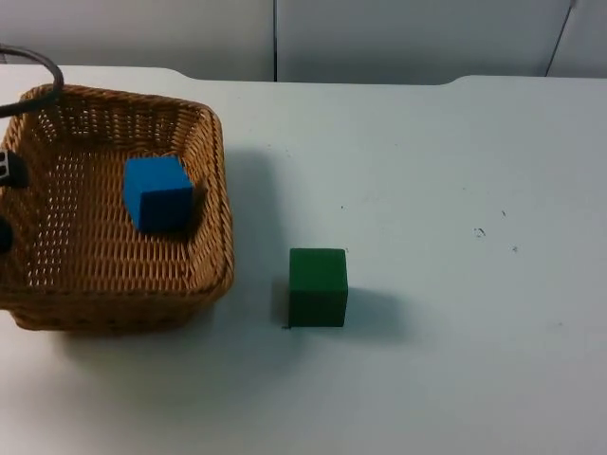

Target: Pick up the basket with the left hand and place the blue cube into the basket with the right hand.

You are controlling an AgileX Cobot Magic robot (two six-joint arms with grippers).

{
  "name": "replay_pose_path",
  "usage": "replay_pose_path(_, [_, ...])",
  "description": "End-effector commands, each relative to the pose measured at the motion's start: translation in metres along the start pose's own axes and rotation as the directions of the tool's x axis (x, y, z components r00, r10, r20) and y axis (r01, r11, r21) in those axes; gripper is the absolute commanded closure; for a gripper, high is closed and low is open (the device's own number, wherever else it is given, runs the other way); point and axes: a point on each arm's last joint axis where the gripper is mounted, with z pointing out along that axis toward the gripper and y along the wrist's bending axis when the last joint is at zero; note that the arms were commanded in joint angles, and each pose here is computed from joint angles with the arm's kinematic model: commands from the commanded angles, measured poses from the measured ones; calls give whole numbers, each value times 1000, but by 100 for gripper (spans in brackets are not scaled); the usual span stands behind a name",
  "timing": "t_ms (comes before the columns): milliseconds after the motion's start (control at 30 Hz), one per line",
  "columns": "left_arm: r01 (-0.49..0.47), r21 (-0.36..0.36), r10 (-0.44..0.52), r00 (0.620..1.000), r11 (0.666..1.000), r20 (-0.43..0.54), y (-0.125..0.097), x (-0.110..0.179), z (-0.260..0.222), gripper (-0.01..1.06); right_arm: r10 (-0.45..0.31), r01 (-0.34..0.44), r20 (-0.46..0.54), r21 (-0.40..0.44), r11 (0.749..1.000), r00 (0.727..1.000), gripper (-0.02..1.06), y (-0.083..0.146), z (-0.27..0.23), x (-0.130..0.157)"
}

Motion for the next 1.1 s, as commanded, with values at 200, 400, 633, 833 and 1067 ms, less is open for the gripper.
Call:
replay_pose_path(200, [-18, -40, 19, 1000, 999, 11, 5, -2, 5, 105, 19, -19, -19, 4, 1000, 1000, 22, 2, 9, 25])
replay_pose_path(400, [-51, -56, 52, 998, 997, 17, 6, -3, 5, 105, 44, -44, 19, 4, 999, 999, 22, 3, 5, 45])
replay_pose_path(633, [-70, -78, 72, 997, 994, 22, 8, -3, 5, 105, 58, -58, 41, 1, 998, 997, 22, 4, -10, 55])
replay_pose_path(833, [-72, -85, 73, 997, 994, 8, 10, -2, 8, 105, 72, -72, 68, -7, 997, 995, 22, 4, -22, 55])
replay_pose_path(1067, [-62, -98, 59, 998, 993, -35, 16, 4, 19, 105, 80, -79, 67, -18, 997, 995, 22, 5, -22, 55])
